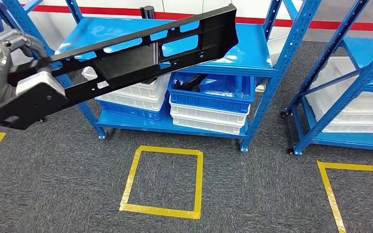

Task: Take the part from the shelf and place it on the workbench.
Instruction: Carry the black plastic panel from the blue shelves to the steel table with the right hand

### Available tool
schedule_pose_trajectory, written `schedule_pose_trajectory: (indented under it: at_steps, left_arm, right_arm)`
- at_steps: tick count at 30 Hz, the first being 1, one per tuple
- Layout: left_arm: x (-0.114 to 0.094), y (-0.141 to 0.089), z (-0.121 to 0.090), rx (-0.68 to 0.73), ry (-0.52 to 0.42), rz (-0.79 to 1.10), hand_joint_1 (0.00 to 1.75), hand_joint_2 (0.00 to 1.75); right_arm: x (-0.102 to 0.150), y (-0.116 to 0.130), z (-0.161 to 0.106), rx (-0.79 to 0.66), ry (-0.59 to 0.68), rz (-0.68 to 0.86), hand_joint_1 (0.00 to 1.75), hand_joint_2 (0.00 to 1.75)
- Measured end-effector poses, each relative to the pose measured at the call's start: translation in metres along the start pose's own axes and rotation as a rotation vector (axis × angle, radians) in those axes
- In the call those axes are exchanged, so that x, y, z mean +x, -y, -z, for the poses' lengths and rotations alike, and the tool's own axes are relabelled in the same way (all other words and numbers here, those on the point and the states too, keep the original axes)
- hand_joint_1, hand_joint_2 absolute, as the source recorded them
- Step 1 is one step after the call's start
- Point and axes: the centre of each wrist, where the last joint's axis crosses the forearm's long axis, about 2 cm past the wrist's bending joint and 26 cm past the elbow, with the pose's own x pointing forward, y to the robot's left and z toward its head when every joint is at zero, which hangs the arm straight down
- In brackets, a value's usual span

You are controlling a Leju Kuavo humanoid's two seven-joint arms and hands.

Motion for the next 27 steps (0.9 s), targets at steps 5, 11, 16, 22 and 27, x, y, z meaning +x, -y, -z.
schedule_pose_trajectory:
  at_steps: [5, 11, 16, 22, 27]
  left_arm:
    - [-0.0005, 0.0004, -0.0007, -0.002, -0.004, -0.001, 1.75, 1.75]
    - [-0.0009, 0.0033, -0.0020, -0.012, -0.007, -0.004, 1.75, 1.75]
    - [-0.0019, 0.0015, -0.0019, -0.007, -0.009, -0.001, 1.75, 1.75]
    - [-0.0022, 0.0013, -0.0020, -0.007, -0.010, 0.000, 1.75, 1.75]
    - [-0.0035, 0.0004, -0.0024, -0.004, -0.014, 0.000, 1.75, 1.75]
  right_arm:
    - [-0.0007, 0.0004, 0.0003, -0.001, -0.002, 0.000, 0.00, 0.00]
    - [-0.0009, 0.0004, 0.0004, -0.001, -0.002, 0.000, 0.00, 0.00]
    - [0.0005, 0.0011, -0.0004, -0.002, 0.001, 0.001, 0.00, 0.00]
    - [0.0003, 0.0011, -0.0003, -0.001, 0.002, 0.001, 0.00, 0.00]
    - [0.0004, 0.0004, -0.0002, 0.000, 0.002, 0.001, 0.00, 0.00]
